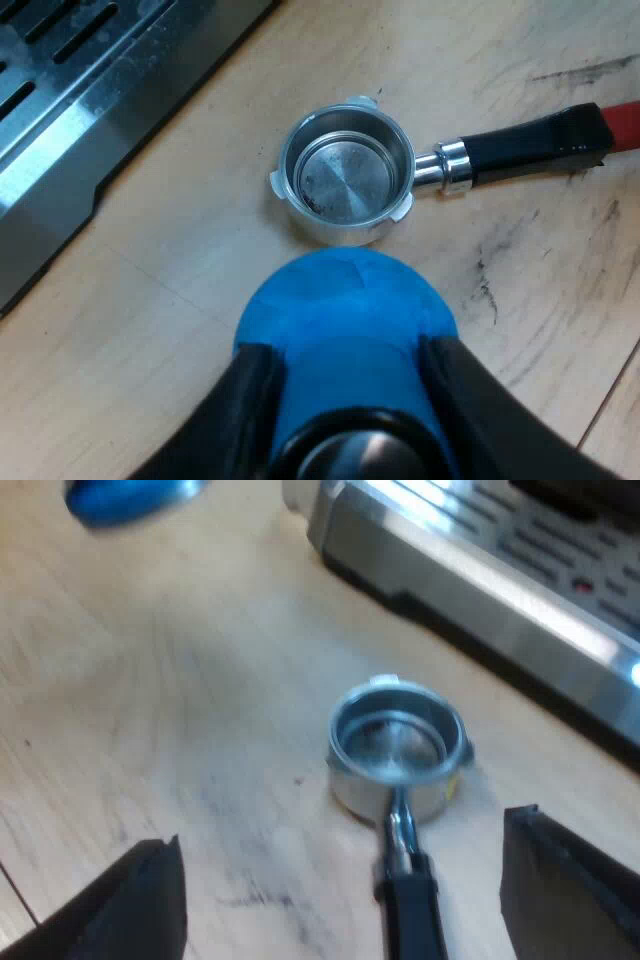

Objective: Grind coffee beans and then tamp

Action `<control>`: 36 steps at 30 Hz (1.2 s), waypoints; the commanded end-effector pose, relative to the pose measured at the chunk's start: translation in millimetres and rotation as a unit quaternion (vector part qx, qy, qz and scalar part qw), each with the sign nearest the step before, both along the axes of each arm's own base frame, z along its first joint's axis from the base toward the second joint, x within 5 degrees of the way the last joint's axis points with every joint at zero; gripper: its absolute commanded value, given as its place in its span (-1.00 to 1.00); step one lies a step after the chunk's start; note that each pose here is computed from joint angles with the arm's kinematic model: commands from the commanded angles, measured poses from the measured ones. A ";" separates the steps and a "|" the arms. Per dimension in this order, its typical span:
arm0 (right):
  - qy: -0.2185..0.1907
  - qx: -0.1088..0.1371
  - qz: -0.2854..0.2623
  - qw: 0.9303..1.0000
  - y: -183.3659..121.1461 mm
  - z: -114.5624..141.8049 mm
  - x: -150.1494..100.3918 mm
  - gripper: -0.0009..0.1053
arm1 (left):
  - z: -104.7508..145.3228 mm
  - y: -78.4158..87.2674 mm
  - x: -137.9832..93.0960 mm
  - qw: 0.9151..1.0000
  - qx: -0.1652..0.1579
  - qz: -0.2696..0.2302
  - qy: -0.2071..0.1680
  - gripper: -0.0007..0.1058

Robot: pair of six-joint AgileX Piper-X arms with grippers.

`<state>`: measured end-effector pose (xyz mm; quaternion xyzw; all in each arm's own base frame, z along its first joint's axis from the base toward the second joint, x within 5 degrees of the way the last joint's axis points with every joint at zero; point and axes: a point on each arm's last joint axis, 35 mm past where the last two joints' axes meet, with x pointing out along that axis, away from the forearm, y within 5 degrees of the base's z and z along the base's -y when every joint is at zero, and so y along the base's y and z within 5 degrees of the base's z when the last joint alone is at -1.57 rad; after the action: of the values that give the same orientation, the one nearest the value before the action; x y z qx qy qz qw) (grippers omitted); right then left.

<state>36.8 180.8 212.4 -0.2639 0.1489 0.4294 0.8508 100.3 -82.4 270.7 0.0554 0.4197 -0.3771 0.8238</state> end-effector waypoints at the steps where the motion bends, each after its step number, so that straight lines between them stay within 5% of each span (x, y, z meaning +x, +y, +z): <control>1: 0.004 0.023 -0.005 1.000 -2.1 -4.7 -0.4 0.28 | 3.1 -0.6 -0.3 1.000 -0.010 0.000 -0.005 -0.98; 13: 0.010 0.036 -0.011 0.999 -13.9 -33.1 -1.5 0.28 | 2.6 -1.0 0.2 1.000 -0.009 0.000 -0.004 -0.98; 30: -0.010 0.040 -0.042 0.998 -17.6 -37.0 0.3 0.28 | 2.6 -4.7 -3.0 1.000 -0.009 -0.019 -0.003 -0.98; 36: -0.019 0.074 -0.040 0.996 -13.8 -29.8 0.7 0.28 | 4.9 -9.3 -3.7 0.999 -0.019 -0.034 -0.016 -0.98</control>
<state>37.5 165.9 177.9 -0.2115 0.1234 0.4000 0.8832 96.3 -90.4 272.6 0.0667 0.4055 -0.4073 0.8156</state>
